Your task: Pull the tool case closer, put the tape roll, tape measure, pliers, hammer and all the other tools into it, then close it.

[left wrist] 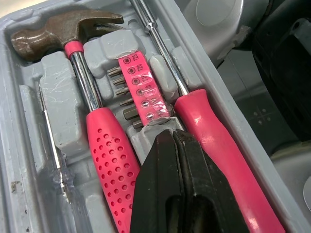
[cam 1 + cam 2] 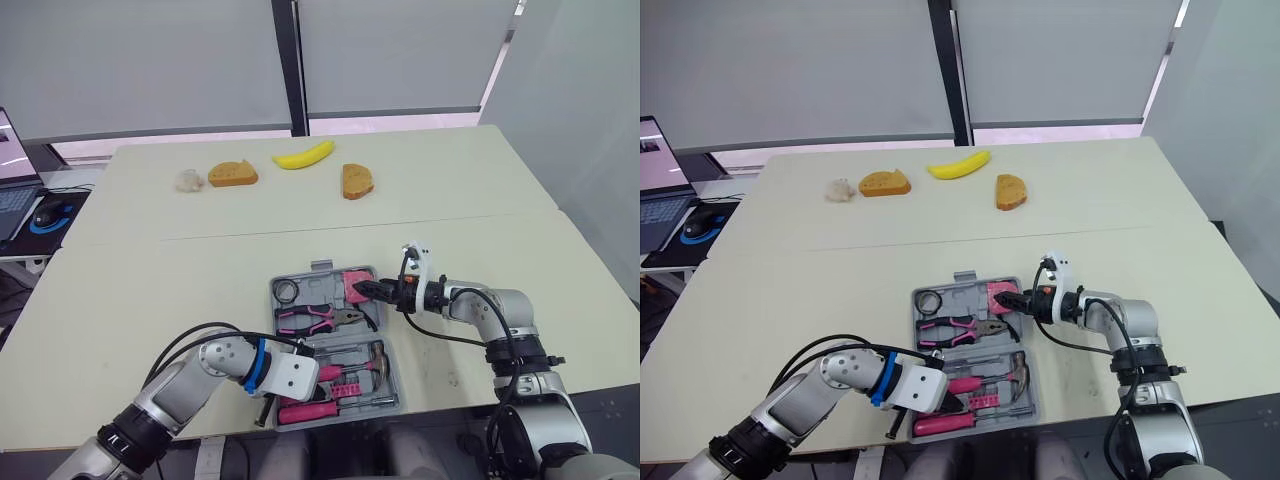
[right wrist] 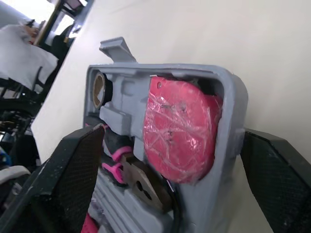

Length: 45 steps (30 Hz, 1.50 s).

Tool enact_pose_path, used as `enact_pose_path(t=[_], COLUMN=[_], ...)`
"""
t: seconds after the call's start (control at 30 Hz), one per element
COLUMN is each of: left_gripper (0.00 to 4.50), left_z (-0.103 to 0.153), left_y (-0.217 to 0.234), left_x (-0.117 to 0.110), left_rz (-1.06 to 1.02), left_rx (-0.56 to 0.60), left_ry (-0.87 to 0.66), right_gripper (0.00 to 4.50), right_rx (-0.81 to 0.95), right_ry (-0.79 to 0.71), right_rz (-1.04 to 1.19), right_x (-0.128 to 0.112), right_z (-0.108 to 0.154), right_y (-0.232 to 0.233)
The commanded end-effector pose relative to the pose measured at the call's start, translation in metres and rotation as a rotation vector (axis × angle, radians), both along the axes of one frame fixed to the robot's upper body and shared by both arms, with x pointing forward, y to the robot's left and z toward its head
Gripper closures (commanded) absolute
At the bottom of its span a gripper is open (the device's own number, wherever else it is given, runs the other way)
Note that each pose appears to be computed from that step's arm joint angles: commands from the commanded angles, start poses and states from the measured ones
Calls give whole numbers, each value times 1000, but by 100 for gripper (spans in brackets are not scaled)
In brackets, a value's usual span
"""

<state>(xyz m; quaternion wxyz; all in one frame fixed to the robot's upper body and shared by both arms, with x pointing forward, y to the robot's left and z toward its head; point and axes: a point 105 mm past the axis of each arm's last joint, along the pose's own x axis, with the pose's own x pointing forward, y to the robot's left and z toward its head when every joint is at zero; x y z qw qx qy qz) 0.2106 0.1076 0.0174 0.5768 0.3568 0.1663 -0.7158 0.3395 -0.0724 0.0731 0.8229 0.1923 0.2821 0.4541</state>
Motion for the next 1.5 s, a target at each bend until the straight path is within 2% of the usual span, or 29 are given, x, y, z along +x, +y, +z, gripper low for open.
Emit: enact_pose_path(t=[0.03,0.3,0.47,0.8,1.07,1.13,1.23,1.33,1.5], left_gripper=[450,450,450,450,450,450,450,450,450], left_z=[-26,-30,-25,8,42,49,43,32,20], left_y=[25,30,23,23,38,60,101,133,159], left_x=[-15,-16,-14,-7,-8,-19,-30,-31,-17], left_rz=[10,7,23,92,233,310,450,554,752], left_rx=[133,144,103,-19,-117,-97,8,94,87], left_ry=[93,93,86,84,144,246,343,336,268], right_gripper=[2,2,2,2,2,2,2,2,2], right_rx=[68,-65,-138,-274,-328,-355,-394,-429,-591], right_ry=[-160,-375,-483,-657,-696,-712,-726,-711,-651], right_rz=[88,244,337,467,502,524,566,585,662], right_x=[-1,-10,-21,-46,-60,-69,-88,-101,-130], right_z=[31,44,49,54,58,60,64,65,62], right_y=[17,22,23,20,12,6,-4,-15,-49])
